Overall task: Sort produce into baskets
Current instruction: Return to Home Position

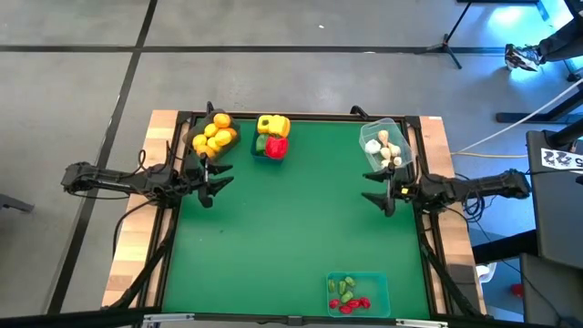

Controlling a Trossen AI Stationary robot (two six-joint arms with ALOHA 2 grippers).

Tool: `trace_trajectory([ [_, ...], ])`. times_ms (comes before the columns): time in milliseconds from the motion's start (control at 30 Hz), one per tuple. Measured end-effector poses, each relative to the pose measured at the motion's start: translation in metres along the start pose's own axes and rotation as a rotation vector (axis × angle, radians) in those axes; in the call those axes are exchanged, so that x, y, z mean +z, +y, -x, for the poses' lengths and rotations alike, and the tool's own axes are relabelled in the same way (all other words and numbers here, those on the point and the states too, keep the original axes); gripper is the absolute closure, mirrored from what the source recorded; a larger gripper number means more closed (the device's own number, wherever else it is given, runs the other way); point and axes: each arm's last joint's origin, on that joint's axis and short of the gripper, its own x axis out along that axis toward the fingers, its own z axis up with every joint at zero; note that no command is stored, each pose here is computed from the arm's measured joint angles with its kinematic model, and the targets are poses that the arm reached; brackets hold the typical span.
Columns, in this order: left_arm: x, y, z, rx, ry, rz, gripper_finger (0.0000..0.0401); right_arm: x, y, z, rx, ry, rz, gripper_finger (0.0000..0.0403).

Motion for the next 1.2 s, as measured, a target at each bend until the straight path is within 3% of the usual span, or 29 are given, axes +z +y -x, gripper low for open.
trace_trajectory([
  [233, -0.005, 0.002, 0.000, 0.029, 0.051, -0.002, 0.0175, -0.005, -0.001, -0.003, -0.041, 0.049, 0.043, 0.0045],
  [400, -0.012, 0.004, 0.001, 0.053, 0.112, 0.161, 0.0175, -0.009, -0.001, -0.006, -0.044, 0.089, 0.063, 0.0045],
  [500, -0.017, 0.006, 0.002, 0.081, 0.163, 0.201, 0.0175, -0.011, 0.000, -0.006, -0.005, 0.121, 0.065, 0.0045],
  [700, -0.023, 0.008, 0.003, 0.104, 0.230, 0.136, 0.0175, -0.012, 0.002, -0.006, 0.058, 0.143, 0.061, 0.0045],
  [1200, -0.023, 0.009, 0.003, 0.101, 0.232, 0.101, 0.0175, -0.012, 0.002, -0.006, 0.065, 0.146, 0.061, 0.0045],
])
